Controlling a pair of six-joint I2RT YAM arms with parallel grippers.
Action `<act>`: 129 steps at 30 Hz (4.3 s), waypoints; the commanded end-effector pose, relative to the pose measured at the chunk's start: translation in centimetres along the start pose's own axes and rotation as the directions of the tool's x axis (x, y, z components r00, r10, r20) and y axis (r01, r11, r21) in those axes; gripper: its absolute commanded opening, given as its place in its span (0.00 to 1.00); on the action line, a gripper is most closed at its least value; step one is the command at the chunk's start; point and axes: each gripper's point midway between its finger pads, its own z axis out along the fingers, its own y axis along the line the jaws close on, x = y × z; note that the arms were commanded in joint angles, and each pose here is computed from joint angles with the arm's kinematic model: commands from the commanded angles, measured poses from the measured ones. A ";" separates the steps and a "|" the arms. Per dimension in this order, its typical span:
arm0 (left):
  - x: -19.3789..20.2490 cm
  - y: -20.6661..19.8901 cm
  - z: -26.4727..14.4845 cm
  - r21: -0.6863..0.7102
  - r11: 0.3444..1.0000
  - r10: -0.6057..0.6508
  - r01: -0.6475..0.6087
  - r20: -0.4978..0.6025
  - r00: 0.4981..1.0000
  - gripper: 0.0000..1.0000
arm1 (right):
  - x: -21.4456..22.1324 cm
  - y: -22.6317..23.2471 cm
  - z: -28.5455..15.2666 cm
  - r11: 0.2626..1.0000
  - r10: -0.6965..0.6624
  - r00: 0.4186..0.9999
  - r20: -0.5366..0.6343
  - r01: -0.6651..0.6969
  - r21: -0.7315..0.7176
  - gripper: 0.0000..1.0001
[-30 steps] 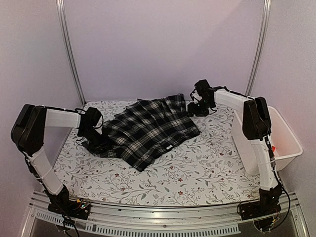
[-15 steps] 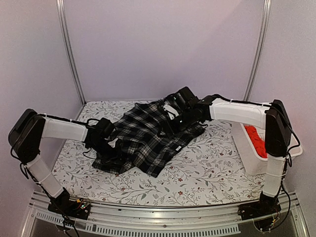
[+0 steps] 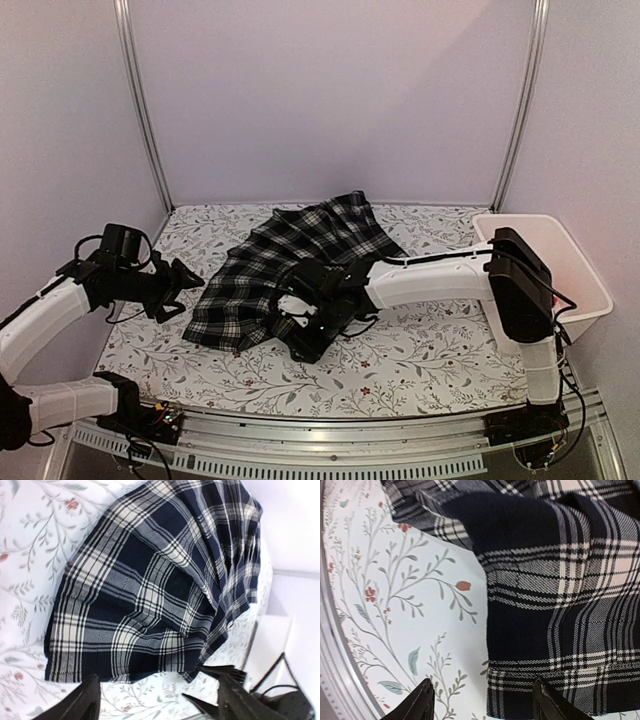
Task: Fold and stack the mixed laundry pile
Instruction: Pick up the flattened skirt from the center of the board, then fold the flattened skirt at the center of the board.
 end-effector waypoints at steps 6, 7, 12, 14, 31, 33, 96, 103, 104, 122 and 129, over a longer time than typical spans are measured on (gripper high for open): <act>4.2 4.7 -0.3 0.024 0.934 -0.356 0.356 0.005 0.934 0.86 | 3.9 -3.3 3.2 0.957 -0.053 0.983 -0.178 0.101 0.273 0.53; 4.8 5.6 0.0 -0.002 0.921 -0.389 0.389 -0.002 0.921 0.86 | 4.3 -3.4 3.5 0.955 -0.058 0.979 -0.193 0.111 0.276 0.46; 6.3 8.3 1.1 -0.078 0.867 -0.494 0.493 0.003 0.870 0.87 | 5.9 -2.7 3.9 0.958 -0.074 0.966 -0.248 0.138 0.253 0.11; 6.5 9.0 1.8 -0.079 0.852 -0.518 0.517 0.005 0.855 0.87 | 5.9 -2.2 3.6 0.962 -0.071 0.968 -0.243 0.130 0.239 0.01; 2.8 8.4 8.0 -0.056 0.893 -0.443 0.446 0.061 0.894 0.41 | 2.9 4.0 -0.1 0.988 -0.154 0.983 -0.101 0.152 -0.024 0.00; 1.0 7.6 7.1 -0.047 0.900 -0.427 0.433 0.104 0.898 0.13 | 1.9 4.9 -0.9 0.981 -0.186 0.980 -0.070 0.182 -0.064 0.00; -7.4 -25.8 35.1 0.331 0.925 0.206 -0.186 -0.028 0.978 0.00 | 11.3 -18.0 -6.4 0.683 0.706 0.707 0.033 -0.668 -0.294 0.00; -5.0 -14.1 33.8 0.052 0.992 0.118 -0.113 -0.110 0.987 0.00 | 10.9 -16.8 -2.6 0.731 0.638 0.765 -0.083 -0.636 -0.248 0.00; -5.1 -12.8 32.7 0.032 0.995 0.100 -0.097 -0.102 0.990 0.00 | 10.5 -15.9 -2.1 0.746 0.614 0.784 -0.097 -0.616 -0.254 0.00; -11.0 -21.3 19.2 0.105 0.950 0.279 -0.293 0.134 0.951 0.00 | 6.7 -7.2 -9.8 0.775 0.481 0.876 -0.033 -0.442 -0.451 0.00; -9.1 -20.0 26.2 0.086 0.950 0.299 -0.302 0.042 0.953 0.00 | 10.2 -10.8 -7.4 0.744 0.564 0.822 -0.080 -0.547 -0.383 0.04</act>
